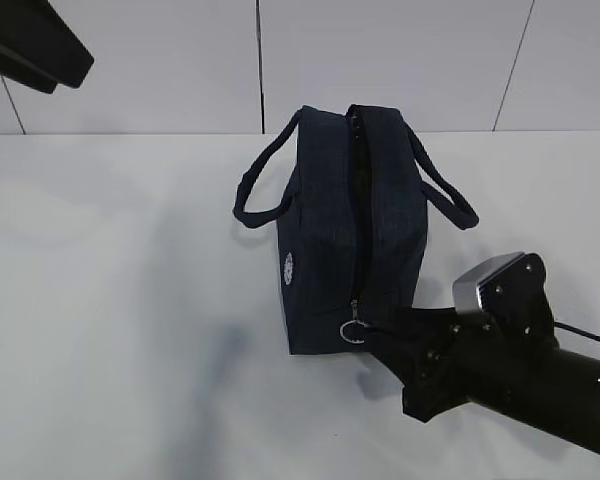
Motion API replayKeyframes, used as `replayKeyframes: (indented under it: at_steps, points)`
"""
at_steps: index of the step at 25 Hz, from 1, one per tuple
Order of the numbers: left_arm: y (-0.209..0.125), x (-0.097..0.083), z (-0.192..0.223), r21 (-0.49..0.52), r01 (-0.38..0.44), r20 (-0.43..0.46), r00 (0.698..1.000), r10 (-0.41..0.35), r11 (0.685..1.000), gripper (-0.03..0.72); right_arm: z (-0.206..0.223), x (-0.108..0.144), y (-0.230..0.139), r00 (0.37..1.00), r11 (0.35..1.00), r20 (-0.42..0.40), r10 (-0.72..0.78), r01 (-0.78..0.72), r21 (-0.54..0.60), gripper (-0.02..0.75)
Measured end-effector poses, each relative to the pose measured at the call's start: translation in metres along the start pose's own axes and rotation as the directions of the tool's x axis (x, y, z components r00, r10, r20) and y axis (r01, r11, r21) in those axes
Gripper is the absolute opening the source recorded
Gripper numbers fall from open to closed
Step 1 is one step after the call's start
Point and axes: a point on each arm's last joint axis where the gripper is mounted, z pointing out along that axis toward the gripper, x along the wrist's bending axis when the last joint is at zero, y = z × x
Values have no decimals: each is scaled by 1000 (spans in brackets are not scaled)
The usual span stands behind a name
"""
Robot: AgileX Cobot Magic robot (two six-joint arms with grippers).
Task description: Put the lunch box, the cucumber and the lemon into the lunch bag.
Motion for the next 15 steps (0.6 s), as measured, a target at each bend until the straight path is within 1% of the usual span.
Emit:
replayKeyframes:
  at_steps: [4, 15]
  points:
    - [0, 0, 0, 0, 0, 0, 1000, 0, 1000, 237, 2, 1, -8, 1000, 1000, -24, -1, 2, 27, 371]
    - [0, 0, 0, 0, 1, 2, 1000, -1, 1000, 236, 16, -3, -4, 999, 1000, -33, -10, 10, 0, 371]
